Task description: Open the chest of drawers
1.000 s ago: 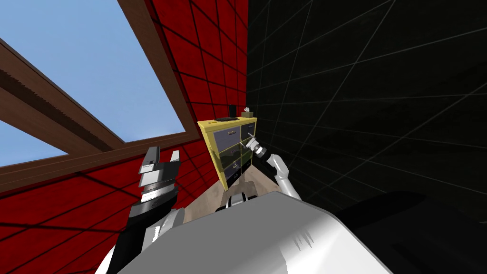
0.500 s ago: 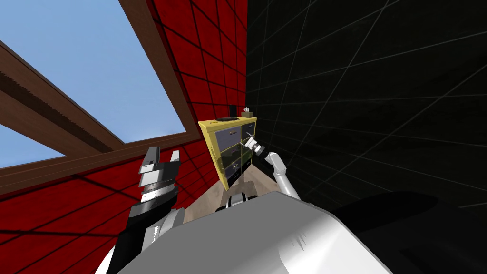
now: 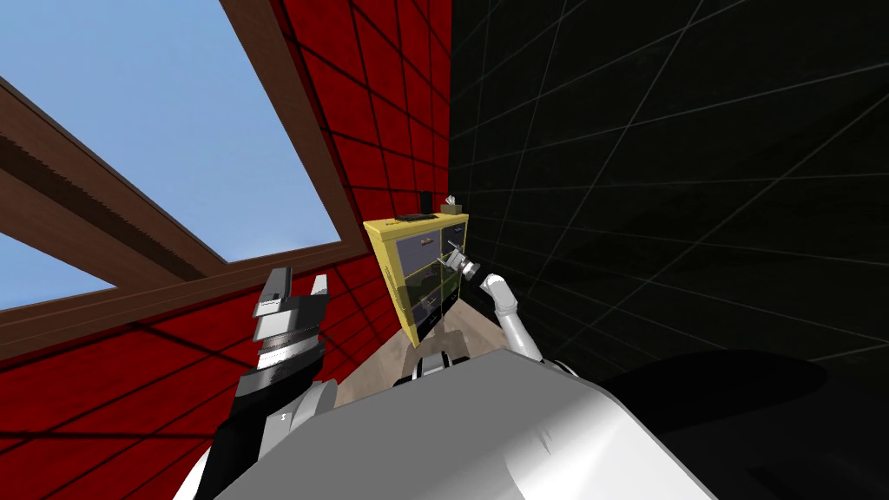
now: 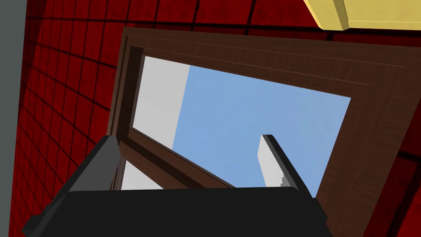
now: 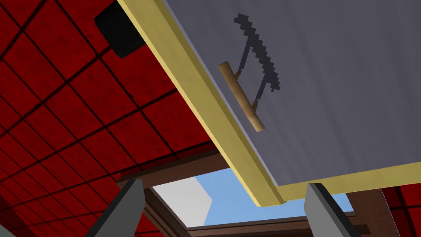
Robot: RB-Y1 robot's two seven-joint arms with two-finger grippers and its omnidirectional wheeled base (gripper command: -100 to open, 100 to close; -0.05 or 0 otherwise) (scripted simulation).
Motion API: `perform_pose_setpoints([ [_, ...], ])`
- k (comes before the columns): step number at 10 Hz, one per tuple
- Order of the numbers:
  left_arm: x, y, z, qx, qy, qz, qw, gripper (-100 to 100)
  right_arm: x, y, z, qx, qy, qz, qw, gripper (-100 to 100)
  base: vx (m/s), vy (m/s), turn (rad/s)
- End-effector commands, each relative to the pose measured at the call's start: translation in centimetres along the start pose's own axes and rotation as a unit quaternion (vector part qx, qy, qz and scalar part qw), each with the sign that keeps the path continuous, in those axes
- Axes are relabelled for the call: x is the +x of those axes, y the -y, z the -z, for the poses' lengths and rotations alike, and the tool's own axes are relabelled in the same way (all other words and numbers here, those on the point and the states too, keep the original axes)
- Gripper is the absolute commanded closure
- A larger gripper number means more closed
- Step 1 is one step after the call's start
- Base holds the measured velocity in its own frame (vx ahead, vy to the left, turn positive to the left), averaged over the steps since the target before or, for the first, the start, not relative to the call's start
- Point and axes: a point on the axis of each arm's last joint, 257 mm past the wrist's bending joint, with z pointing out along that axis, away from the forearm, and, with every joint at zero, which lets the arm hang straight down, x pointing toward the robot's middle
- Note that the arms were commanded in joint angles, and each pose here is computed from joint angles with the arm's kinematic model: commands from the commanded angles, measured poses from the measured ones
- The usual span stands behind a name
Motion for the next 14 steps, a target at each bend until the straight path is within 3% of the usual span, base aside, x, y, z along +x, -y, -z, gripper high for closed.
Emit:
perform_pose_setpoints([
  [1,0.0,0.0,0.0,0.000,0.000,0.000,1.0000,0,1.1,-0.2,-0.6,-0.008,-0.015,0.046,0.9988,-100,0.004,0.046,-0.025],
  [6,0.0,0.0,0.0,0.000,0.000,0.000,1.0000,0,3.0,-0.2,-2.1,-0.019,-0.042,0.138,0.9893,-100,-0.001,0.061,-0.038],
  [8,0.0,0.0,0.0,0.000,0.000,0.000,1.0000,0,3.8,-0.1,-2.9,-0.024,-0.056,0.183,0.9812,-100,0.014,0.066,-0.038],
  [9,0.0,0.0,0.0,0.000,0.000,0.000,1.0000,0,3.9,-0.1,-2.9,-0.025,-0.057,0.185,0.9807,-100,0.008,0.060,-0.016],
  [14,0.0,0.0,0.0,0.000,0.000,0.000,1.0000,0,4.5,-0.5,-4.9,-0.028,-0.077,0.248,0.9654,-100,0.012,0.056,-0.028],
])
